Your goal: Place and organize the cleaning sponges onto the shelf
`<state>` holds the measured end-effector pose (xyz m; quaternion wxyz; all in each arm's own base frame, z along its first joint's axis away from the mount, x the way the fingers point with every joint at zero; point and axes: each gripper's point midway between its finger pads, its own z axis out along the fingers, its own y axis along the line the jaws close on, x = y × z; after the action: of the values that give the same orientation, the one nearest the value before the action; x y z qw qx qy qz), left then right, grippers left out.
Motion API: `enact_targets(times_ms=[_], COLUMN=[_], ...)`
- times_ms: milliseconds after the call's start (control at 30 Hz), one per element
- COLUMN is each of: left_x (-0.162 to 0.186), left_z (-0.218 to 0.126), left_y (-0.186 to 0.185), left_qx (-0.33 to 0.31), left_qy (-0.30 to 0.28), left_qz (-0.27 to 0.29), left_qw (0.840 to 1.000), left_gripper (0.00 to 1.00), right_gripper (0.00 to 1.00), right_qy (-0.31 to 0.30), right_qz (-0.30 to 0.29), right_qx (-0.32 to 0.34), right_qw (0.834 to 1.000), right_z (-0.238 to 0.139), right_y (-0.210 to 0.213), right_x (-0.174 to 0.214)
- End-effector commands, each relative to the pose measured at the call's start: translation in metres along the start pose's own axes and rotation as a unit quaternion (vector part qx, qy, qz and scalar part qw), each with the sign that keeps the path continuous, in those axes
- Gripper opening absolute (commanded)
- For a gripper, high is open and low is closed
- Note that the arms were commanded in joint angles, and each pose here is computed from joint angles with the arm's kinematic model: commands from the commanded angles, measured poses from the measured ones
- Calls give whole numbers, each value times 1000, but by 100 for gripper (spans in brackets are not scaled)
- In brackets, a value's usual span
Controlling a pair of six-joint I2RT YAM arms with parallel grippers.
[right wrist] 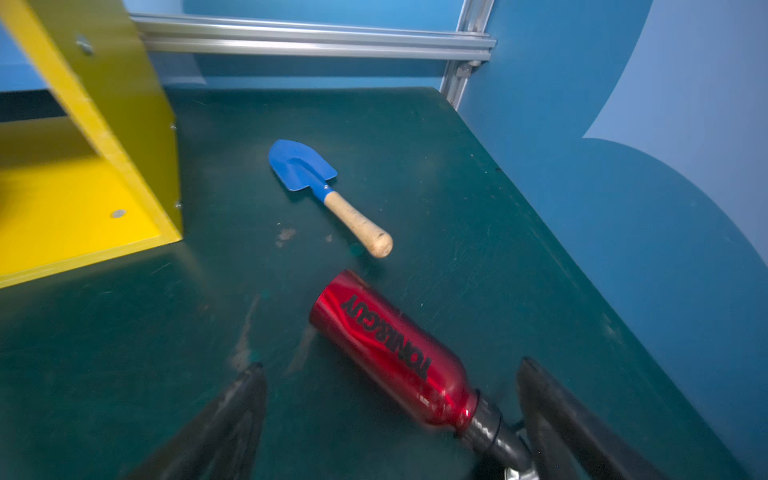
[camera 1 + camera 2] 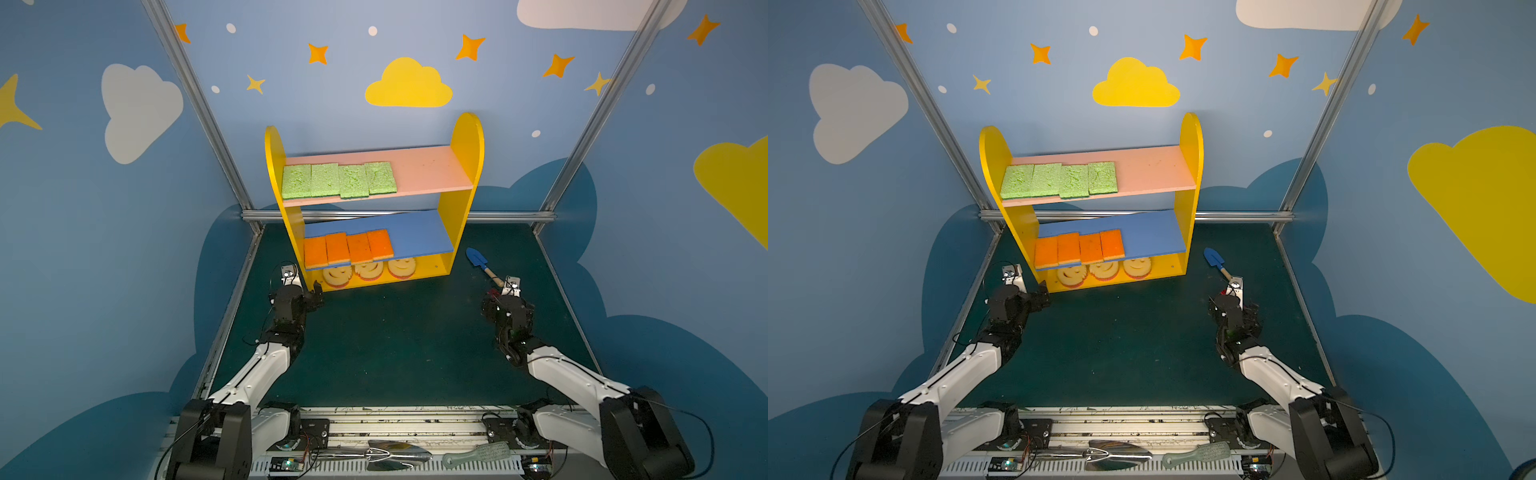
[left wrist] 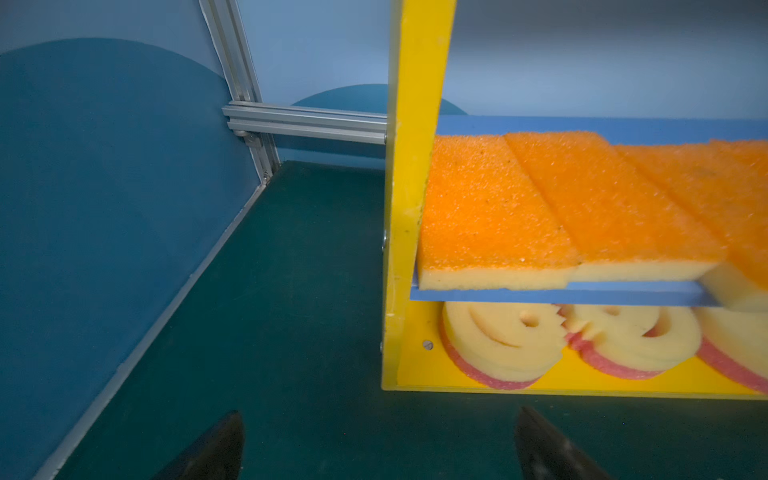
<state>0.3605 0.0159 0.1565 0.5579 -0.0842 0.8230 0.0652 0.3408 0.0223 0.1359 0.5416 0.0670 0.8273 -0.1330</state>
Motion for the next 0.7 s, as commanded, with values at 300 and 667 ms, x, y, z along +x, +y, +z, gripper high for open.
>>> enact_targets(times_ms=[300,667], left_x=[41,55], left_z=[38,74], left_y=[11,7], left_qx=[-3,6], left_qy=[42,147], left_qz=[-29,-21], left_qw=[999,989], left_gripper=[100,100], right_gripper=[93,93], right_qy=[-63,-47], right_qz=[55,65], right_qx=[2,12], right_qw=[997,997], right_z=[-8,-5], right_y=[-7,-13], right_x=[-29,-27])
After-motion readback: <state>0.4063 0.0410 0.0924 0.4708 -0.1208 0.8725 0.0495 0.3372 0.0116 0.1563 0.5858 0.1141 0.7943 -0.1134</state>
